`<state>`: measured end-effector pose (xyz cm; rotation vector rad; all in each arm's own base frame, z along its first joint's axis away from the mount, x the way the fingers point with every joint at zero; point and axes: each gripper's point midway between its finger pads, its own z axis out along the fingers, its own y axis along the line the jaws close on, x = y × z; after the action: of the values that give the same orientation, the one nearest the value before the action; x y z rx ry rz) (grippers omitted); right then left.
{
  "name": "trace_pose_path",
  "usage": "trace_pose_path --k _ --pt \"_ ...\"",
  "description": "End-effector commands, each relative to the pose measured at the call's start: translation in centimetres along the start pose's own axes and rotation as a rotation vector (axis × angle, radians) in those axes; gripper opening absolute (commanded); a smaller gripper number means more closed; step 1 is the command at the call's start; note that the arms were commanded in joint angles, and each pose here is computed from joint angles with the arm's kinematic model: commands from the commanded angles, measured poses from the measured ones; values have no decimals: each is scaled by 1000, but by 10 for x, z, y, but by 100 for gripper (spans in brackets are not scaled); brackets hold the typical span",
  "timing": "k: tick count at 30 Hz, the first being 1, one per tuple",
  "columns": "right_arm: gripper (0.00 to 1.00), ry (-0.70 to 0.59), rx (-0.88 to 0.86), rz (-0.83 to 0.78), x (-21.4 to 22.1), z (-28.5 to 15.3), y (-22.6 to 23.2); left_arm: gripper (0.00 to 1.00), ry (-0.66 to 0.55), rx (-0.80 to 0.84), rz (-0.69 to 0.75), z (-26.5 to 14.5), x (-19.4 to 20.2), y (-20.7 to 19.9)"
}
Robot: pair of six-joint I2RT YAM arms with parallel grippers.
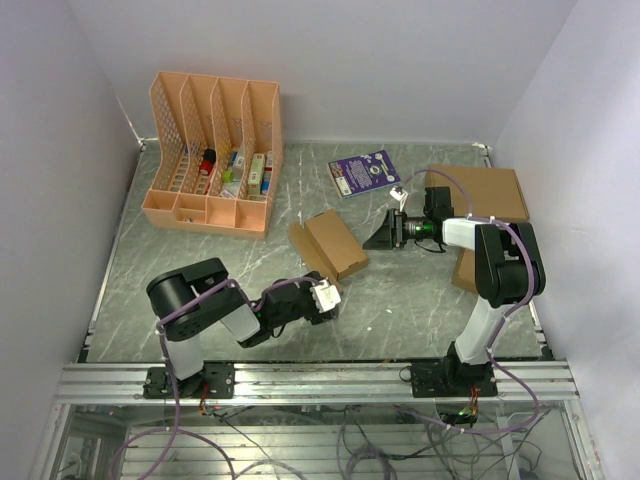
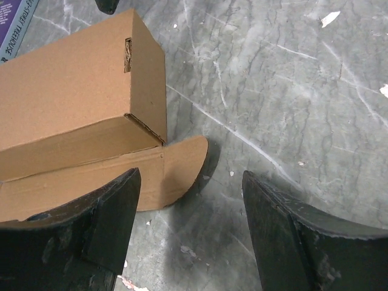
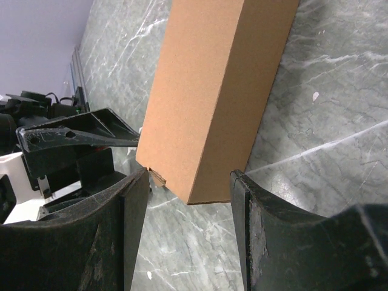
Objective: Fold the paper box
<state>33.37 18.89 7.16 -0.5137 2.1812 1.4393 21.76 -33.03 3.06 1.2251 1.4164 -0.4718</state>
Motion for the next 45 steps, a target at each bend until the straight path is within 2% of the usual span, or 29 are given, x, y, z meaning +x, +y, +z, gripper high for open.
trace_pose_path --k 1,12,22,45 --pt "55 -1 -4 -7 -2 3 -4 77 -110 -87 25 9 -28 22" --pt "55 2 -5 -1 -1 4 -6 57 -98 -126 35 10 -24 31" --pt "55 2 -27 31 2 7 -6 57 -128 -141 29 7 -35 35" --pt "55 -3 -42 43 0 7 -4 42 -146 -173 -10 1 -38 40"
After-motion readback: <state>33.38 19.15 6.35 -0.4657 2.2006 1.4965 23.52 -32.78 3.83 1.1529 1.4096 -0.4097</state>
